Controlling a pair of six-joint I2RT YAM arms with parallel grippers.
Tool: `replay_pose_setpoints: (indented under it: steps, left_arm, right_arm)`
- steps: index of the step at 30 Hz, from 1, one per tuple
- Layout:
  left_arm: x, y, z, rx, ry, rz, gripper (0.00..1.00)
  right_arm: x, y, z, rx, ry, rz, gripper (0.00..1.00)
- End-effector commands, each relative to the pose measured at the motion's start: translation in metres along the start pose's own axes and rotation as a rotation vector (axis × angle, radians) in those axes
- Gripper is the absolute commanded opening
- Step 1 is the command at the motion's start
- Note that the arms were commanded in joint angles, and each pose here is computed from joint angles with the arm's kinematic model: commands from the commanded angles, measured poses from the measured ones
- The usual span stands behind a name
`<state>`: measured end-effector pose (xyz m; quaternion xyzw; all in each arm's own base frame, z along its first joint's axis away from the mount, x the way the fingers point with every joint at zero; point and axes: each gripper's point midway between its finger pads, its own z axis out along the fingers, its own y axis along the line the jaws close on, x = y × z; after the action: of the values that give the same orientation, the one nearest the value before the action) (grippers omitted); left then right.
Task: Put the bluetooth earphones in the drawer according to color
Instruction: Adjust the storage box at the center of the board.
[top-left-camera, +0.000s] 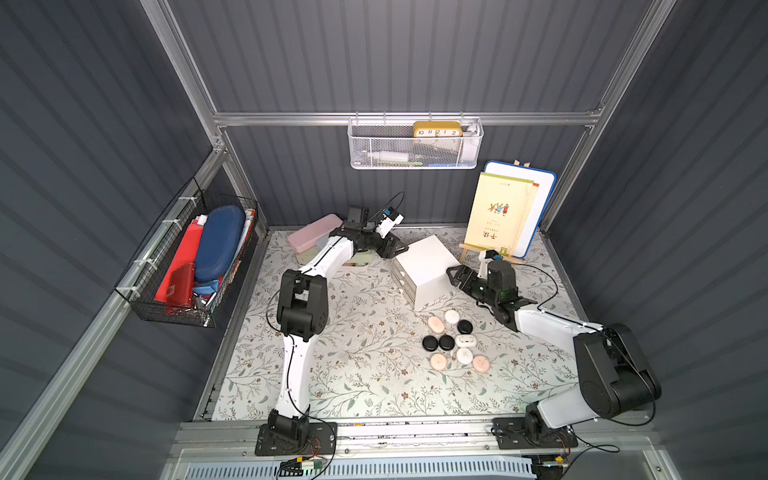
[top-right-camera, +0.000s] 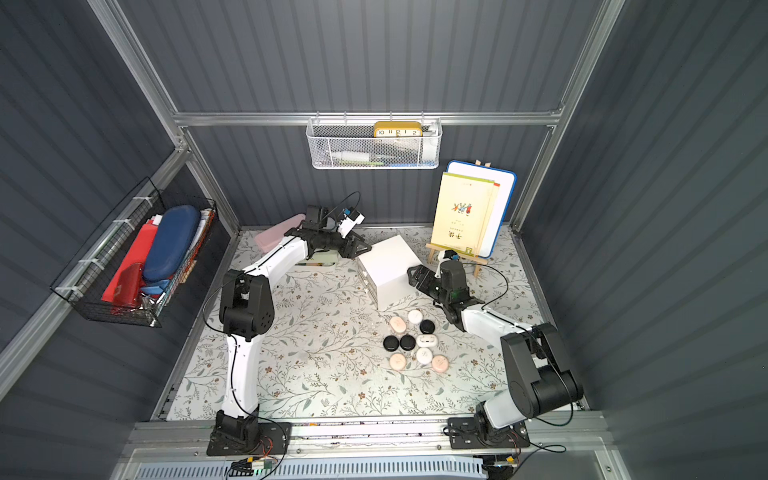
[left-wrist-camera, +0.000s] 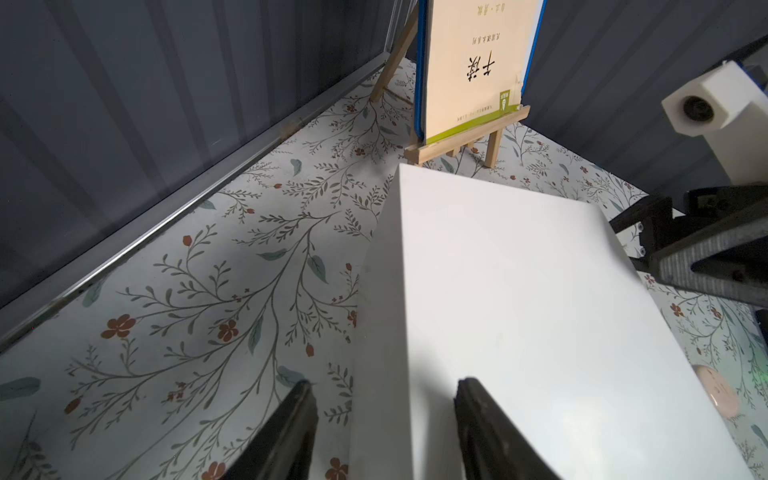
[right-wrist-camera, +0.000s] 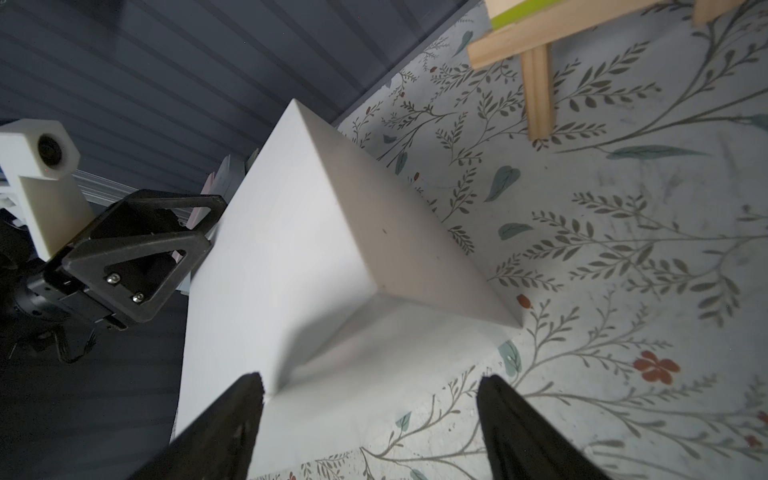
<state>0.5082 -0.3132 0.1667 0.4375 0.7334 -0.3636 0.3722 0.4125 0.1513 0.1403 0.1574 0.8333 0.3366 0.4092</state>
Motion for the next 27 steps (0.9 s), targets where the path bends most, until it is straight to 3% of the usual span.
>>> replay_pose_setpoints:
  steps: [1, 27]
  left_arm:
    - [0.002, -0.008, 0.001, 0.038, 0.01, 0.011, 0.57]
    - [0.024, -0.045, 0.007, 0.088, 0.061, -0.061, 0.57]
  right_arm:
    - [-0.009, 0.015, 0.003, -0.047, -0.023, 0.009, 0.85]
    - [-0.007, 0.02, 0.026, -0.106, 0.008, 0.075, 0.83]
